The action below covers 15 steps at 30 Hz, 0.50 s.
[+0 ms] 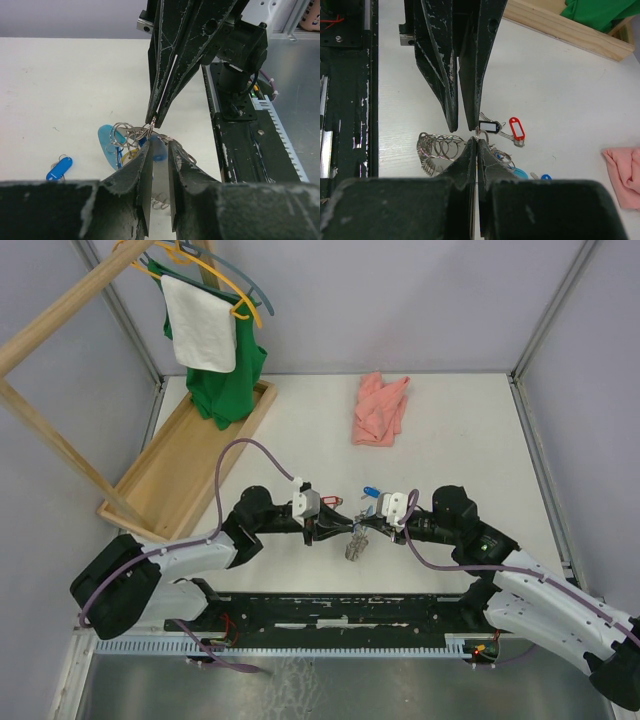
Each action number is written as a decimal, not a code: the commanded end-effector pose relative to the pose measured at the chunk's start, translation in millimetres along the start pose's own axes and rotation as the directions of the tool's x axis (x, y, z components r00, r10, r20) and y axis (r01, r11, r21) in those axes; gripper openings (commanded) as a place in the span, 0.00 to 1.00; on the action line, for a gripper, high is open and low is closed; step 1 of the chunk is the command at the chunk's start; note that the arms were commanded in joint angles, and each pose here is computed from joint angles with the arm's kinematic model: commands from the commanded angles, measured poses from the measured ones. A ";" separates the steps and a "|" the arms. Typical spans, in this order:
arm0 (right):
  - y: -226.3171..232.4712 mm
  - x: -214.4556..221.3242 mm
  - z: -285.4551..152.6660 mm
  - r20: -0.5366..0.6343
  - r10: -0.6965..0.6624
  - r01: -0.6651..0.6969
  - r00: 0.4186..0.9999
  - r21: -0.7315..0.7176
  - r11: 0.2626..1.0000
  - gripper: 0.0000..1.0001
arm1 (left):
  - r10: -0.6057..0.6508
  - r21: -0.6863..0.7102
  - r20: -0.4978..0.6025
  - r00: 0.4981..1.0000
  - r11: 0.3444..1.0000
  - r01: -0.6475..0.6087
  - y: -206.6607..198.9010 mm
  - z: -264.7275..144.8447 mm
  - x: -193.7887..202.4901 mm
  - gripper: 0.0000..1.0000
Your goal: Put the keys on the keyring
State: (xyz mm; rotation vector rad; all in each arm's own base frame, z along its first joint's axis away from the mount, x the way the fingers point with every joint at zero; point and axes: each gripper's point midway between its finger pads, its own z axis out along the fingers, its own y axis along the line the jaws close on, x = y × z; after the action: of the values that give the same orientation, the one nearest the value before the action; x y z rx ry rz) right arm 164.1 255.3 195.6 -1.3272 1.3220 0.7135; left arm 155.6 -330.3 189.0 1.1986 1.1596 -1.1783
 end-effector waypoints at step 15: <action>-4.4 -29.6 -1.5 0.110 -0.042 0.041 0.993 0.008 0.999 0.01 | -0.021 0.010 0.070 0.997 1.000 0.021 10.5 13.9 -21.5 0.25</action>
State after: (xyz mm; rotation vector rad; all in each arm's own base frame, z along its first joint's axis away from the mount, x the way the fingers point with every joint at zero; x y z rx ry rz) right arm 163.3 255.4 196.4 -1.3254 1.3197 0.7199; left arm 160.1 -338.2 182.8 1.1811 1.2042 -1.2244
